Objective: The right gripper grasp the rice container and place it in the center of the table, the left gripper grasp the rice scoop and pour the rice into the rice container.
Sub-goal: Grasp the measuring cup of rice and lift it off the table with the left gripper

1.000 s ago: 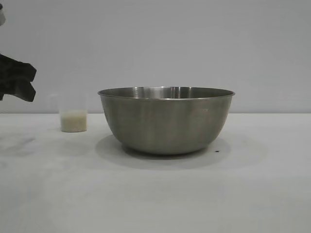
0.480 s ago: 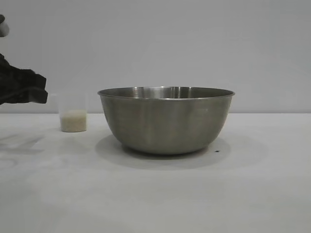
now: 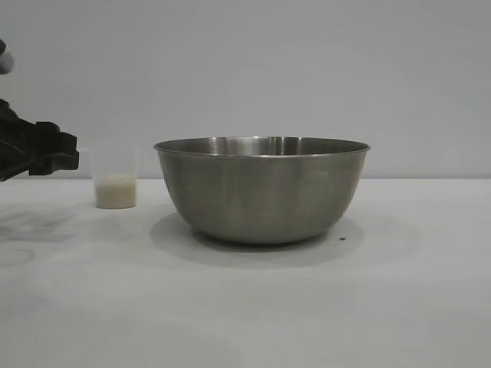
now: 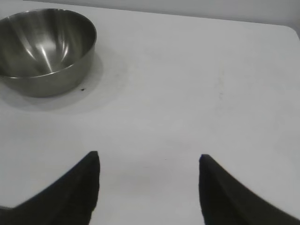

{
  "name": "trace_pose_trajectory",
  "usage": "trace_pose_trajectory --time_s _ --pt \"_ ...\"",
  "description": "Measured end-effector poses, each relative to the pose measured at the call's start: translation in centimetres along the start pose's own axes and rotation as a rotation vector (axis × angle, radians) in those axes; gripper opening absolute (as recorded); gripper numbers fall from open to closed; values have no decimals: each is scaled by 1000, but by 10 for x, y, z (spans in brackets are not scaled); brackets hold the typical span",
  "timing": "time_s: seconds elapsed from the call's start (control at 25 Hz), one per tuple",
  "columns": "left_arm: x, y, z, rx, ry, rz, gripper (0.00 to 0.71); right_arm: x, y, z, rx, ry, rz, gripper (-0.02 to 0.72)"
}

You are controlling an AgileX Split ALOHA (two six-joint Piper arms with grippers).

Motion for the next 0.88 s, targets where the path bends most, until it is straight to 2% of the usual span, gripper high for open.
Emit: trace_pose_trajectory --time_s 0.52,0.88 --pt "2 -3 2 -6 18 6 387 0 0 0 0 0 0 403" --pt "2 -12 15 5 17 6 387 0 0 0 0 0 0 403"
Point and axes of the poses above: a point on each arm's last joint axis where the gripper is mounted, z pointing out along that axis toward the gripper, x along the wrist's bending axis when the last joint is at zero, y = z × x, the point moved 2 cm from there along z, pointing out along that axis toward the gripper, and after that the axes turned 5 degrees about z, right-handed, at the moved point
